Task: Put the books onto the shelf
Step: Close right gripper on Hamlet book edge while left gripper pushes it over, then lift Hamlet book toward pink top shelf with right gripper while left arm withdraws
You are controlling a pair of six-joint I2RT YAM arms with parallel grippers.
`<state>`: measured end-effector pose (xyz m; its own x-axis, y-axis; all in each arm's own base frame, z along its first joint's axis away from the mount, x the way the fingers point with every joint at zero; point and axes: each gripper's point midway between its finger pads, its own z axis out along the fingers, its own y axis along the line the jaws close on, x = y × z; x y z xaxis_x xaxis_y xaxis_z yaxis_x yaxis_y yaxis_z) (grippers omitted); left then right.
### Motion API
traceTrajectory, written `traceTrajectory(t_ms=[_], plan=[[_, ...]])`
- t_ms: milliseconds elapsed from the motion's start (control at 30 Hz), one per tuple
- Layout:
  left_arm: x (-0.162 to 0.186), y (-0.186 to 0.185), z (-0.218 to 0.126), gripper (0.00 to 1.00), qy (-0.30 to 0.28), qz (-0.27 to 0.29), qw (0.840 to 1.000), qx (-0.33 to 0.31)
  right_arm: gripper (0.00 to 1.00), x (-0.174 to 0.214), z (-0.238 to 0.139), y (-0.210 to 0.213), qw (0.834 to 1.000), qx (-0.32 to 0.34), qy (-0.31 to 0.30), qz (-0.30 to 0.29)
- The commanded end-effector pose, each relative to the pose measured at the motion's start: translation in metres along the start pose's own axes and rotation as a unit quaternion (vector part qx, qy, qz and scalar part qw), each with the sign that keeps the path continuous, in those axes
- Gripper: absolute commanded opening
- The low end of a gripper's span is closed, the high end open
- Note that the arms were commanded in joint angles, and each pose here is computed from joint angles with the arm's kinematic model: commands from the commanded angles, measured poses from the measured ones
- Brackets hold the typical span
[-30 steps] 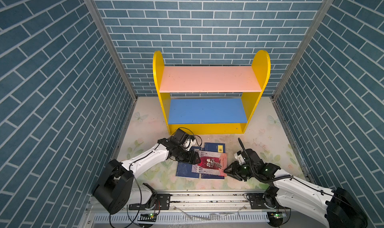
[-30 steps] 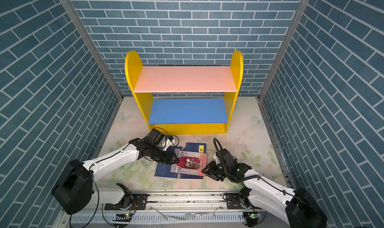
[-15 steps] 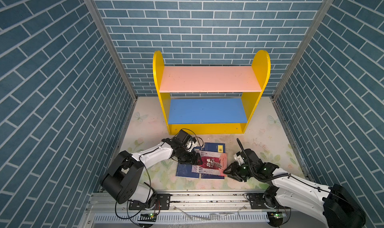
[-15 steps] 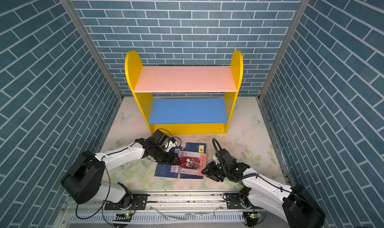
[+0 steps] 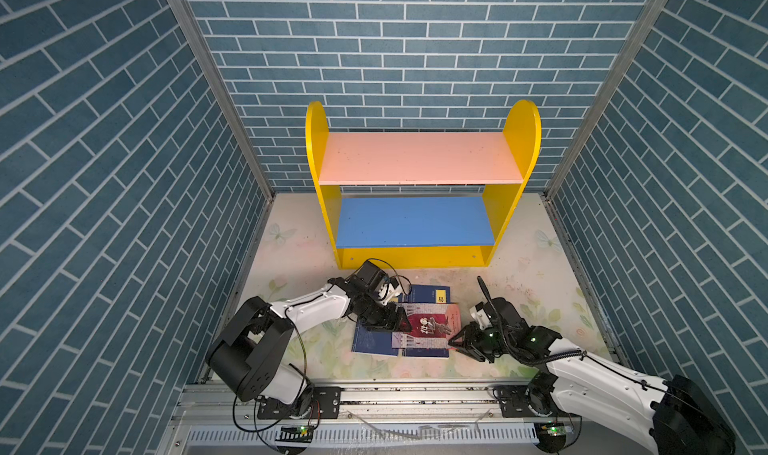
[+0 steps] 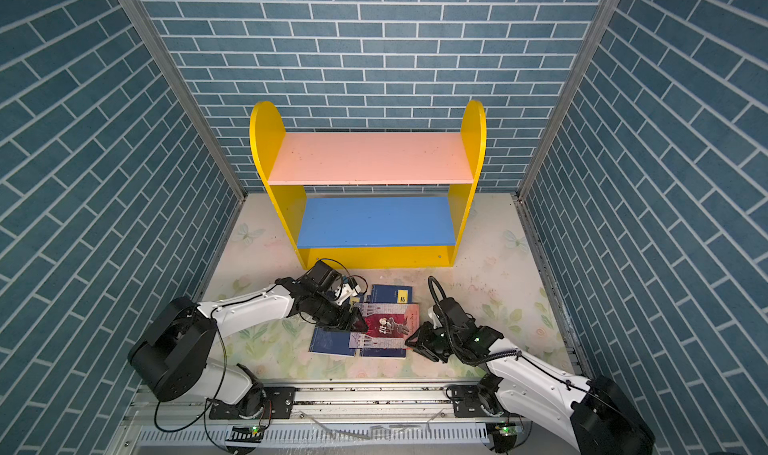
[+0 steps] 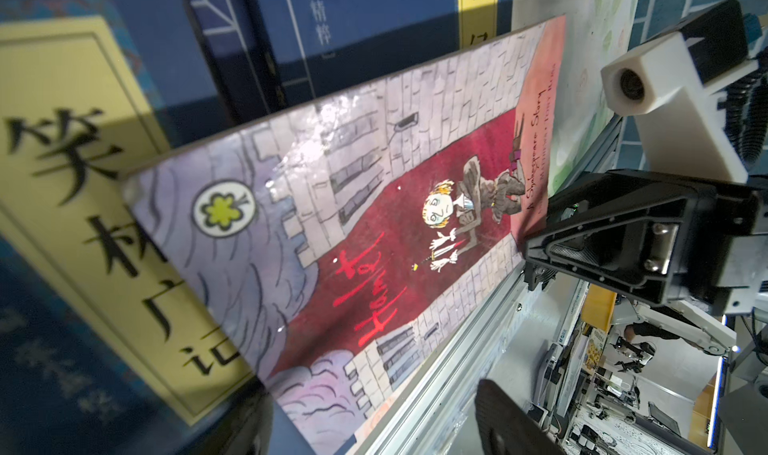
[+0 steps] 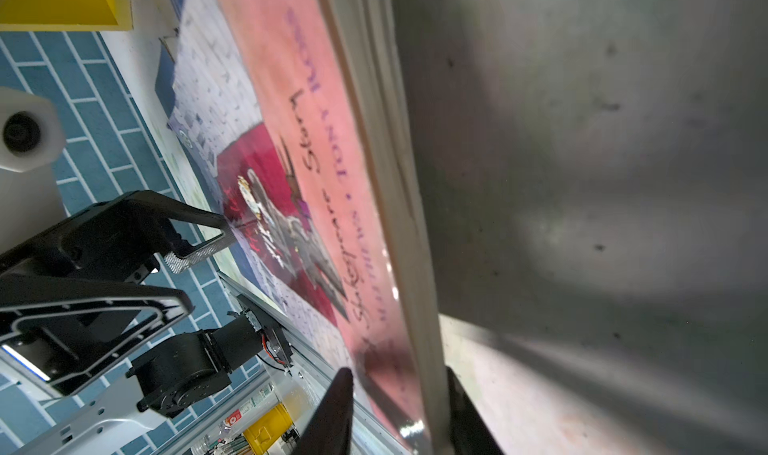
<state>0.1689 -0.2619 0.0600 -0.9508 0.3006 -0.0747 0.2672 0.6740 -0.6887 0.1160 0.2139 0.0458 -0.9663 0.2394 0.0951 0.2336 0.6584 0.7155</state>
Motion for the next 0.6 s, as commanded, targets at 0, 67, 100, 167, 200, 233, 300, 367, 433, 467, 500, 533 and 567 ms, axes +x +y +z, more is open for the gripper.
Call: traceTrajectory(t_ms=[0, 67, 100, 167, 200, 233, 300, 367, 433, 467, 500, 533, 567], plan=[[0.0, -0.001, 0.001, 0.78, 0.003, 0.009, 1.0, -0.004, 0.33, -0.005, -0.001, -0.016, 0.999, 0.012, -0.023, 0.035], [-0.001, -0.002, 0.001, 0.78, 0.004, 0.011, 1.0, -0.001, 0.33, -0.008, 0.0, -0.017, 0.999, -0.004, -0.033, 0.042], [-0.001, -0.003, 0.001, 0.79, 0.004, 0.014, 1.0, 0.001, 0.33, -0.009, 0.0, -0.016, 0.998, -0.007, -0.037, 0.042], [-0.001, -0.003, 0.002, 0.78, 0.007, 0.016, 1.0, 0.003, 0.33, -0.013, -0.002, -0.016, 0.998, -0.01, -0.047, 0.043], [-0.001, -0.003, 0.003, 0.78, 0.008, 0.017, 1.0, 0.004, 0.34, -0.014, -0.003, -0.015, 0.998, -0.013, -0.05, 0.043], [-0.002, -0.004, 0.002, 0.78, 0.007, 0.018, 1.0, 0.006, 0.34, -0.015, -0.004, -0.014, 0.998, -0.016, -0.052, 0.042], [-0.002, -0.006, 0.002, 0.78, 0.008, 0.02, 1.0, 0.01, 0.34, -0.017, -0.004, -0.012, 0.997, -0.02, -0.055, 0.043], [-0.002, -0.009, 0.002, 0.79, 0.009, 0.024, 1.0, 0.018, 0.34, -0.019, -0.004, -0.012, 0.997, -0.02, -0.056, 0.045], [-0.002, -0.009, 0.004, 0.78, 0.013, 0.026, 0.999, 0.02, 0.34, -0.02, -0.002, -0.011, 0.997, -0.026, -0.057, 0.044], [-0.002, -0.007, 0.005, 0.78, 0.014, 0.027, 0.999, 0.017, 0.34, -0.021, -0.002, -0.009, 0.997, -0.03, -0.059, 0.044], [-0.002, -0.006, 0.005, 0.78, 0.015, 0.028, 0.999, 0.016, 0.33, -0.022, -0.002, -0.009, 0.997, -0.031, -0.061, 0.043], [-0.002, -0.005, 0.006, 0.78, 0.015, 0.03, 0.999, 0.014, 0.32, -0.023, -0.003, -0.008, 0.997, -0.032, -0.065, 0.042], [-0.003, -0.005, 0.006, 0.78, 0.014, 0.03, 0.999, 0.013, 0.31, -0.024, -0.003, -0.007, 0.996, -0.035, -0.068, 0.042]])
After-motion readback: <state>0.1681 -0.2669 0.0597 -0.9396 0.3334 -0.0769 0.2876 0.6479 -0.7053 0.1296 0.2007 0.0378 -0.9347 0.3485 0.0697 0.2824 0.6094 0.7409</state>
